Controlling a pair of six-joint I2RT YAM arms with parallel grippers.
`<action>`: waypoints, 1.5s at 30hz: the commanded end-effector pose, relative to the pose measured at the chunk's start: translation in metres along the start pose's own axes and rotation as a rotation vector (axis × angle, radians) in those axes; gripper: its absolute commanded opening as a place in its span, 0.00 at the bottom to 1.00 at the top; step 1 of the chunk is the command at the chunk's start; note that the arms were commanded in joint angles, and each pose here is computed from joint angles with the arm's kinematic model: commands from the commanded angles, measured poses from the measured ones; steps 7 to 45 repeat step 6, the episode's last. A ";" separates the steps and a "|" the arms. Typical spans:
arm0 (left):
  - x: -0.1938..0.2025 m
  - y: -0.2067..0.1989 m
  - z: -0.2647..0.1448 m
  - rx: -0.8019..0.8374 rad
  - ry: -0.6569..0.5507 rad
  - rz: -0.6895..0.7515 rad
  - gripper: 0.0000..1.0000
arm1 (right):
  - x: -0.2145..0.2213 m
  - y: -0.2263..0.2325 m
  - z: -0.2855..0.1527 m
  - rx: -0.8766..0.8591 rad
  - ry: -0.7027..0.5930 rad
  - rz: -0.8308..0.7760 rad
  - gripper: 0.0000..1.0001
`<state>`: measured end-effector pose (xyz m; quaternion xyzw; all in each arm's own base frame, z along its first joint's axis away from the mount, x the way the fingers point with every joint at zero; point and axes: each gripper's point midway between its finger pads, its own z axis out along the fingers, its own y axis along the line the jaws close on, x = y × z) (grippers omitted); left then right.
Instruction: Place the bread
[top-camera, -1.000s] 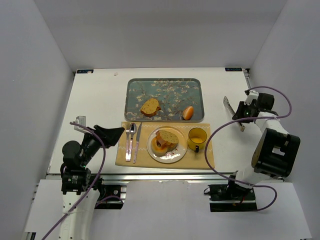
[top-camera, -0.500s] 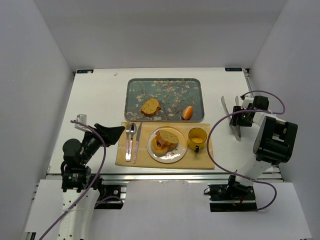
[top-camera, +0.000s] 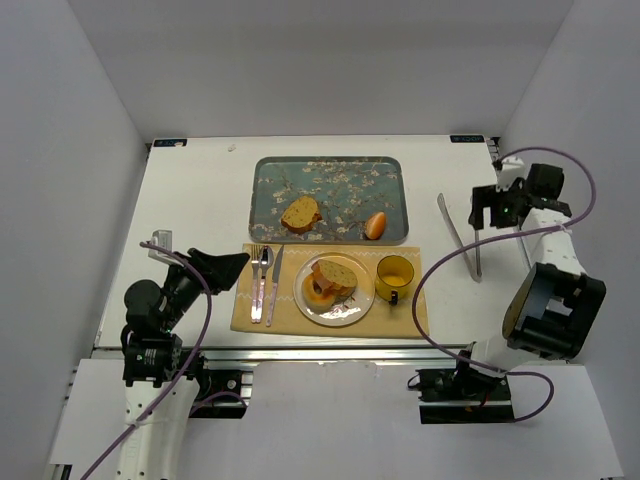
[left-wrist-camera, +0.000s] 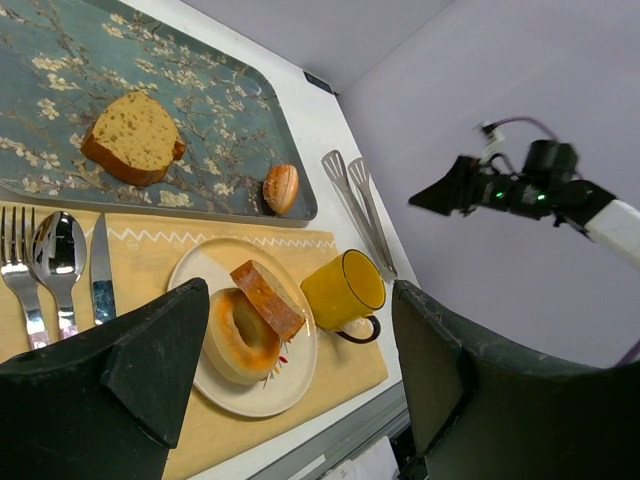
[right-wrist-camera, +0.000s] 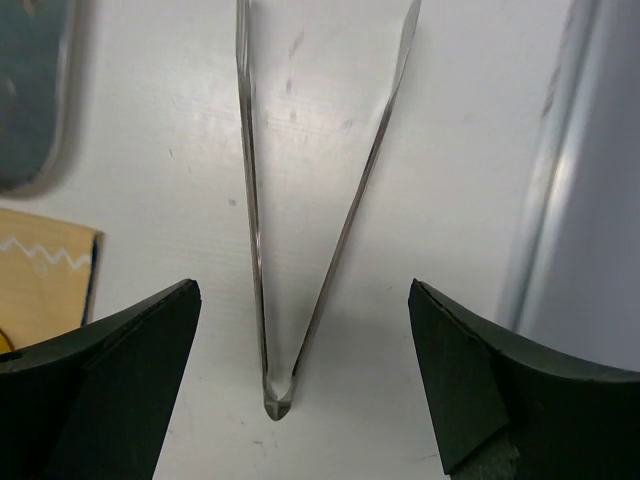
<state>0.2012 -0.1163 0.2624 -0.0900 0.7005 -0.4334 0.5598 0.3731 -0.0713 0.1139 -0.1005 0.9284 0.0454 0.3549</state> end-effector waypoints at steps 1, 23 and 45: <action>0.001 -0.001 0.001 0.013 -0.001 -0.001 0.83 | -0.052 0.002 -0.034 -0.007 -0.143 -0.070 0.89; 0.001 0.001 0.004 0.017 0.009 0.000 0.83 | -0.110 0.024 -0.061 -0.061 -0.292 -0.092 0.89; 0.001 0.001 0.004 0.017 0.009 0.000 0.83 | -0.110 0.024 -0.061 -0.061 -0.292 -0.092 0.89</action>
